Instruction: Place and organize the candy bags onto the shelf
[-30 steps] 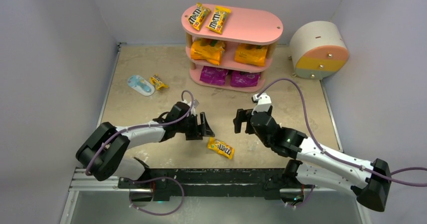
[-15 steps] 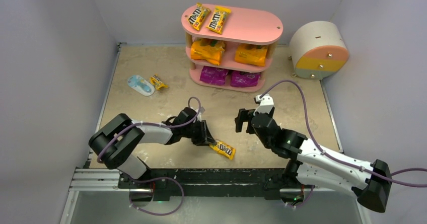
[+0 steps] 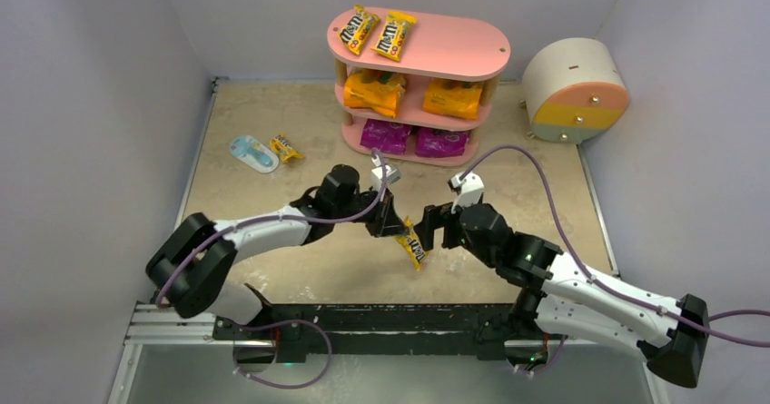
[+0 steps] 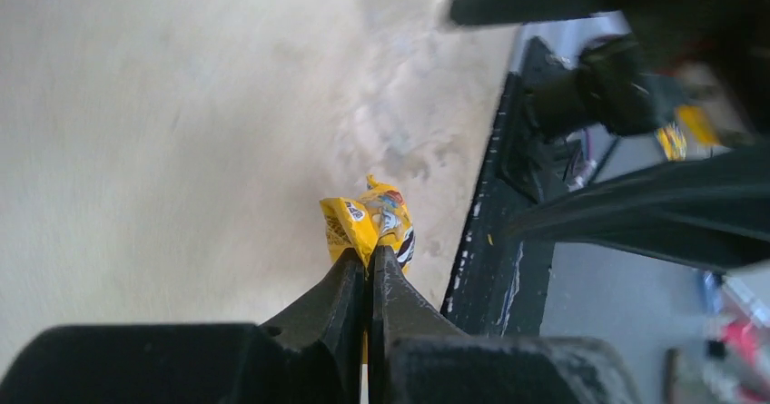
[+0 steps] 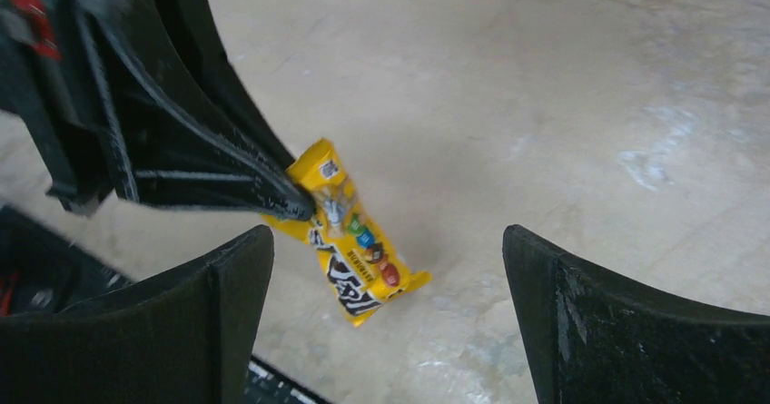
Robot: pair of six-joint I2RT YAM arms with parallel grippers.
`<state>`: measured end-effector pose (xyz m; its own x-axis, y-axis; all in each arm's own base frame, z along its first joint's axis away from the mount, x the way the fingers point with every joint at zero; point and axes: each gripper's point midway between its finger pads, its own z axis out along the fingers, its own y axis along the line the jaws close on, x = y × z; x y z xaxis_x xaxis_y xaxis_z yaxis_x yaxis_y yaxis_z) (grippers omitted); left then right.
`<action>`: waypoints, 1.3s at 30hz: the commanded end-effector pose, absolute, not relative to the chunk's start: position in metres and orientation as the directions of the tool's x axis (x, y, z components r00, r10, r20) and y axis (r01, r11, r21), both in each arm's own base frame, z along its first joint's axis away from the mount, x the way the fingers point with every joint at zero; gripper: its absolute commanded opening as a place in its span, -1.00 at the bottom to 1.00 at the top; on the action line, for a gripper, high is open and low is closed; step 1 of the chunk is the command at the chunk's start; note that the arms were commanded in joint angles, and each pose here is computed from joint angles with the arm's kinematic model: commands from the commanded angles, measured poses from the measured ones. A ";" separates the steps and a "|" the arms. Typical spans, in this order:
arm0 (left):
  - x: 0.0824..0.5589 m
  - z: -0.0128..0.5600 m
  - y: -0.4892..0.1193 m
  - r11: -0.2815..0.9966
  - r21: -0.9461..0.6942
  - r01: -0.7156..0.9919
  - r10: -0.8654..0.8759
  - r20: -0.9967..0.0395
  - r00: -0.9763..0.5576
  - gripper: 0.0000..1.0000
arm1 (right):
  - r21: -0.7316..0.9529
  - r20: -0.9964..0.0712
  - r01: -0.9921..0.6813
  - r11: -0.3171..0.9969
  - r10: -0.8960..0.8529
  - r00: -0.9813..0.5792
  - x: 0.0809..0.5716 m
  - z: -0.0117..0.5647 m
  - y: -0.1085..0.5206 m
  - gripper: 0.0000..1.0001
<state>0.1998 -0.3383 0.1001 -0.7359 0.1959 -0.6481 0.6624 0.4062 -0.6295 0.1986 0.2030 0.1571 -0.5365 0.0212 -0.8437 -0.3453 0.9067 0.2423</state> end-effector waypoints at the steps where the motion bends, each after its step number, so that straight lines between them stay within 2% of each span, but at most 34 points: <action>1: 0.183 0.196 -0.350 0.016 -0.252 0.967 0.148 -0.956 -0.252 -1.00 | 0.312 -0.854 -0.634 0.707 -0.084 -0.513 0.161 0.187 0.241 0.92; 3: 0.165 0.212 -0.348 -0.105 -0.163 0.981 0.108 -0.983 -0.151 -1.00 | 0.335 -0.860 -0.706 0.624 -0.103 -0.500 0.148 0.191 0.253 0.90; 6: 0.148 0.227 -0.343 -0.204 -0.089 0.975 0.066 -0.995 -0.077 -1.00 | 0.334 -0.868 -0.761 0.556 -0.134 -0.479 0.138 0.197 0.260 0.88; 13: 0.127 0.246 -0.331 -0.274 -0.001 0.962 0.020 -1.000 0.005 -1.00 | 0.346 -0.858 -0.794 0.500 -0.173 -0.483 0.126 0.191 0.264 0.73; 16: 0.130 0.252 -0.325 -0.218 0.070 0.973 -0.001 -0.997 0.072 -1.00 | 0.360 -0.864 -0.822 0.442 -0.175 -0.472 0.117 0.198 0.268 0.47; 20: 0.129 0.256 -0.322 -0.202 0.077 0.976 -0.001 -0.997 0.078 -1.00 | 0.374 -0.868 -0.840 0.394 -0.170 -0.467 0.110 0.204 0.272 -0.26; 21: 0.131 0.256 -0.322 -0.192 0.076 0.978 0.001 -0.997 0.078 -1.00 | 0.374 -0.868 -0.842 0.390 -0.173 -0.465 0.110 0.204 0.273 -0.39; 24: 0.138 0.254 -0.321 -0.141 0.066 0.988 0.016 -0.998 0.068 -1.00 | 0.370 -0.871 -0.852 0.370 -0.182 -0.457 0.107 0.210 0.274 -0.55; 28: 0.147 0.249 -0.319 -0.068 0.038 0.997 0.045 -0.998 0.041 -1.00 | 0.357 -0.866 -0.839 0.410 -0.192 -0.462 0.111 0.211 0.269 -0.56; 32: 0.156 0.249 -0.314 0.026 -0.014 1.000 0.051 -0.999 -0.016 -1.00 | 0.341 -0.858 -0.824 0.453 -0.209 -0.470 0.114 0.207 0.260 -0.25; 34: 0.159 0.254 -0.312 0.067 -0.058 0.996 0.037 -0.997 -0.060 -1.00 | 0.343 -0.860 -0.833 0.434 -0.211 -0.464 0.111 0.206 0.261 -0.17; 39: 0.160 0.264 -0.310 0.109 -0.113 0.988 -0.013 -0.994 -0.112 -1.00 | 0.346 -0.882 -0.861 0.372 -0.184 -0.433 0.106 0.211 0.268 -0.13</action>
